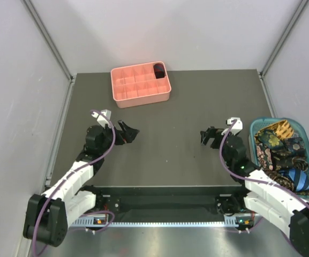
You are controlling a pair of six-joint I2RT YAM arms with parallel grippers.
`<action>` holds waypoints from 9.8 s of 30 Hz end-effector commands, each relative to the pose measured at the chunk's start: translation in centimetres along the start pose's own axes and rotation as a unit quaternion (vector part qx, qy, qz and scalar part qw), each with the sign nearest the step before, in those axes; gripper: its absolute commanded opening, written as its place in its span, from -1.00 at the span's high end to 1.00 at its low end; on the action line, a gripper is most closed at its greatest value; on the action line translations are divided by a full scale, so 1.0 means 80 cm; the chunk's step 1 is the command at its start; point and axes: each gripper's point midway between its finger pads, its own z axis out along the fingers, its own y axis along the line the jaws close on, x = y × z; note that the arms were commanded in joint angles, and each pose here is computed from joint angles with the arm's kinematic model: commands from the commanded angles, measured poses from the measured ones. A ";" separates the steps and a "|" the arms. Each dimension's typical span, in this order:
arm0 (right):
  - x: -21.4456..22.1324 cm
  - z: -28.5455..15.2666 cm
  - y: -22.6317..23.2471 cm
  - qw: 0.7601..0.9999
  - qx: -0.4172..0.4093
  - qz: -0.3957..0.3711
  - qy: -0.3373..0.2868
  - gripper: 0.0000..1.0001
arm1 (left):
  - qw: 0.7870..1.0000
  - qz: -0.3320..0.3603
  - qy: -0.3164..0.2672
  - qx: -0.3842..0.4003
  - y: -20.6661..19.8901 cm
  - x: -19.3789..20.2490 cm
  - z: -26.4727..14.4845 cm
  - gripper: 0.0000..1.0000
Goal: Roll the ties
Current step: Grab a tie with the right arm, then move the tie to the center of the board, then flatten the tie
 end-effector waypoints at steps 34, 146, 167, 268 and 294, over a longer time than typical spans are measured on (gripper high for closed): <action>-0.138 -0.109 -0.252 0.871 0.459 0.174 0.013 -0.99 | 0.973 0.097 0.036 0.206 -0.145 0.042 -0.011 -0.93; -0.005 0.166 -0.070 0.932 0.275 0.138 0.193 1.00 | 0.985 0.125 0.017 0.117 -0.123 0.034 -0.009 -0.91; -0.318 -0.118 0.306 0.876 -0.464 -0.092 -0.092 1.00 | 0.983 0.110 -0.047 0.143 -0.185 -0.049 -0.031 -0.94; -0.310 -0.004 0.174 0.907 -0.407 0.005 -0.107 1.00 | 0.976 -0.054 0.155 -0.145 -0.058 0.152 -0.066 1.00; -0.223 0.193 0.013 0.971 -0.165 0.141 -0.102 -0.68 | 0.974 -0.006 -0.016 -0.224 -0.022 0.048 -0.095 1.00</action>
